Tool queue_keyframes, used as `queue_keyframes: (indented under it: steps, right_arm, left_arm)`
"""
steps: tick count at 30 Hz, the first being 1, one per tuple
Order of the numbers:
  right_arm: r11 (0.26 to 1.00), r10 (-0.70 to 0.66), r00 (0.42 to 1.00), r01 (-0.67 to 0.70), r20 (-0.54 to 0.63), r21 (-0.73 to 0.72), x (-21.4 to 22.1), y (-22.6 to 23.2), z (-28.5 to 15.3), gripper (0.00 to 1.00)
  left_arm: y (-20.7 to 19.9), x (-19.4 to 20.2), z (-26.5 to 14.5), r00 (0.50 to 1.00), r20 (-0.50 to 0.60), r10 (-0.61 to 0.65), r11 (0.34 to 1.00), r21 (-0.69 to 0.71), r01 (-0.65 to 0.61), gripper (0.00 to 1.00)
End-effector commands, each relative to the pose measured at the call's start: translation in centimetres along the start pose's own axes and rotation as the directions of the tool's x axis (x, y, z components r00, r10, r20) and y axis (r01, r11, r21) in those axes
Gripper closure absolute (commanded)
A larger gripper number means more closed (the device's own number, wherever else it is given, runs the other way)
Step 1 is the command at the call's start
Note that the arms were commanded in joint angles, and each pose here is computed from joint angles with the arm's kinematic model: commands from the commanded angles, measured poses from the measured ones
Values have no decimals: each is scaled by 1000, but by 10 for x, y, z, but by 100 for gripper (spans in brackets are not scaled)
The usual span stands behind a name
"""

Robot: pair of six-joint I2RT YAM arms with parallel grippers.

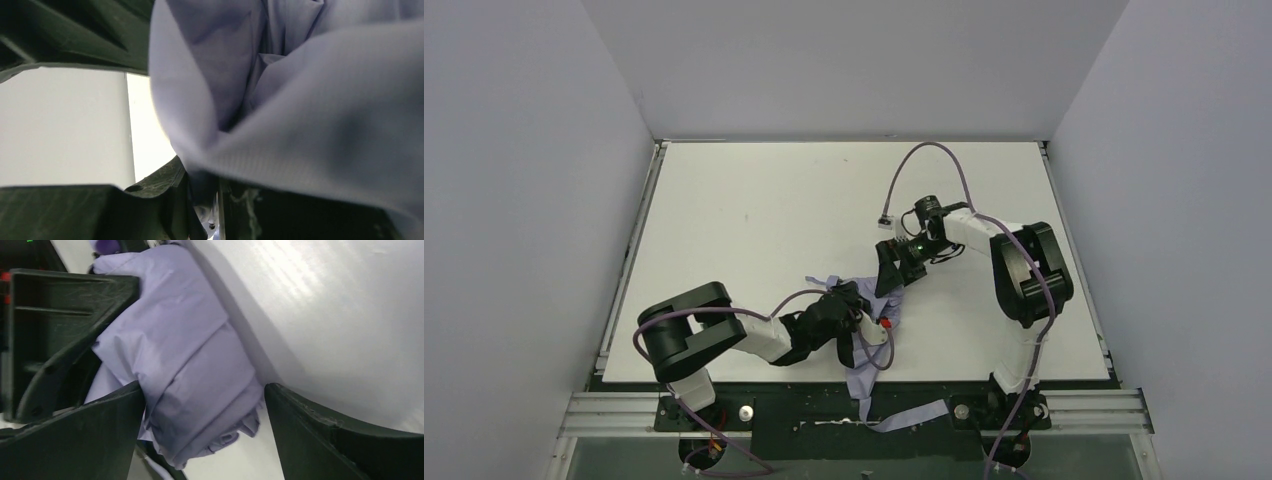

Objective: Put away the umbrella

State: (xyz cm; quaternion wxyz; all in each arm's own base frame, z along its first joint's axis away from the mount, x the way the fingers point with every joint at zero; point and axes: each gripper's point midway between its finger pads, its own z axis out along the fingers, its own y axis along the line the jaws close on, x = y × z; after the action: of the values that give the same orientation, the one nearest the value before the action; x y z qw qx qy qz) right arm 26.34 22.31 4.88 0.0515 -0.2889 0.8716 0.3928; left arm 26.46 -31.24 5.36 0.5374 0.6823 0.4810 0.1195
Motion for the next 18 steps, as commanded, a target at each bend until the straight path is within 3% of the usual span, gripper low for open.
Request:
queue_keyframes:
  steps: [1, 4, 8, 15, 18]
  right_arm:
    - [998, -20, 998, 17, -59, -54, 10, 11, 9, 10]
    - [999, -3, 995, -2, -96, -51, 21, 11, 15, 17]
    - [999, 27, 993, -30, -118, -23, 30, 4, 20, 43]
    - [1000, 2, 996, -1, -90, 21, 18, 2, 19, 74]
    - [996, -39, 996, 46, -80, 80, 13, -1, 23, 77]
  left_arm:
    - [0, -1, 2, 1000, 5, 4, 1000, -4, -4, 100]
    - [3, 2, 3, 1000, -6, -14, 1000, -9, 14, 100]
    - [12, 7, 3, 998, -25, -59, 998, -34, 58, 100]
    - [39, 6, 0, 977, -40, -209, 977, -55, 207, 100]
    - [47, 3, -5, 961, -31, -274, 962, -25, 273, 76]
